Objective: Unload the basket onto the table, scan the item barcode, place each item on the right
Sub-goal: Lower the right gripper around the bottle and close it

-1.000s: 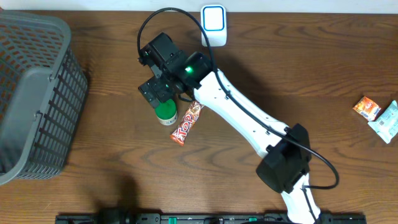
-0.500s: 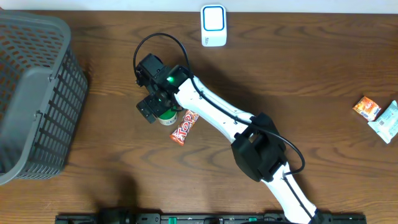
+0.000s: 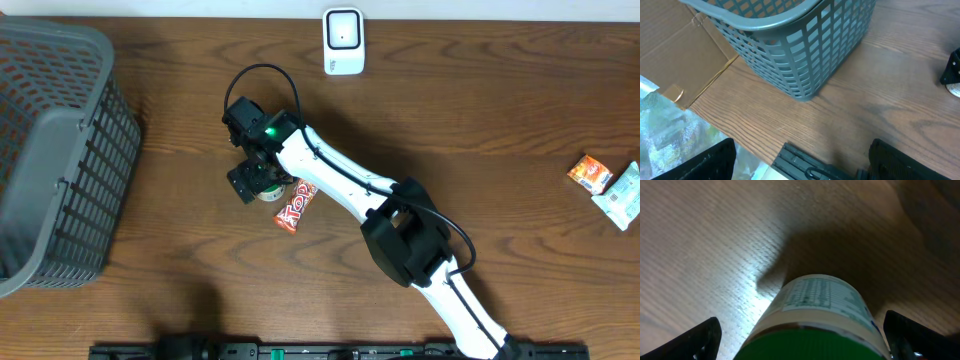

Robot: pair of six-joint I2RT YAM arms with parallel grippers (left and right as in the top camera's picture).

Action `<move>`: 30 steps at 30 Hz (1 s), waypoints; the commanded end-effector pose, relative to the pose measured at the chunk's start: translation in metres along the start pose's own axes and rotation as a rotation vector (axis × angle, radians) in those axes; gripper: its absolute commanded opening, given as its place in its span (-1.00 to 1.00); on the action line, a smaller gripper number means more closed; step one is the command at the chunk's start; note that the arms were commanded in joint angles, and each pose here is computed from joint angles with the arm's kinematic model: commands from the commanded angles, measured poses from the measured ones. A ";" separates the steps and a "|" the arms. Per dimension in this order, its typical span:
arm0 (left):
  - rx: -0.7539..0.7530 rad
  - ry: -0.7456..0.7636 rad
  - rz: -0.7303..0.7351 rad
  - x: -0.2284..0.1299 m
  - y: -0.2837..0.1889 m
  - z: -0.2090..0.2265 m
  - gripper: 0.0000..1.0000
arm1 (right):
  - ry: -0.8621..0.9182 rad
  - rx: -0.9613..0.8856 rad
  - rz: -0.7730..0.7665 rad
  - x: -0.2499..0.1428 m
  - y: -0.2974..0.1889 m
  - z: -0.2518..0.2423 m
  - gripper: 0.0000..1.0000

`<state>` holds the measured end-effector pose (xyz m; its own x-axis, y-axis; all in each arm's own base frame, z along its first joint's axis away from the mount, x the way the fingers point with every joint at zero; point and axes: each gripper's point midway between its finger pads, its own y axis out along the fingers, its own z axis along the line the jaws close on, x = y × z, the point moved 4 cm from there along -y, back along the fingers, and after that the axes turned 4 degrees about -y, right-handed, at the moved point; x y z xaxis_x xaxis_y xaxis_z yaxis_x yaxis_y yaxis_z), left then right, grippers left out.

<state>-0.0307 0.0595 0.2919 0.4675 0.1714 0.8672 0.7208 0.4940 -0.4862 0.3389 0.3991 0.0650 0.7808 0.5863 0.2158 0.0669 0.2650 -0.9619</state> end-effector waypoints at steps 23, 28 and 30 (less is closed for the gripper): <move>0.018 0.025 0.060 -0.015 -0.002 0.004 0.71 | 0.076 -0.028 0.013 -0.002 -0.005 -0.002 0.18; 0.018 0.025 0.060 -0.015 -0.002 0.004 0.71 | 0.088 -0.031 0.013 0.004 -0.025 -0.005 0.06; 0.018 0.025 0.060 -0.015 -0.002 0.004 0.71 | 0.093 -0.033 0.013 0.006 -0.037 -0.006 0.03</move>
<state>-0.0307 0.0595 0.2919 0.4676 0.1714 0.8672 0.7209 0.4937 -0.4863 0.3330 0.3831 0.0764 0.8304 0.5416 0.1310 0.0389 0.1781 -0.9832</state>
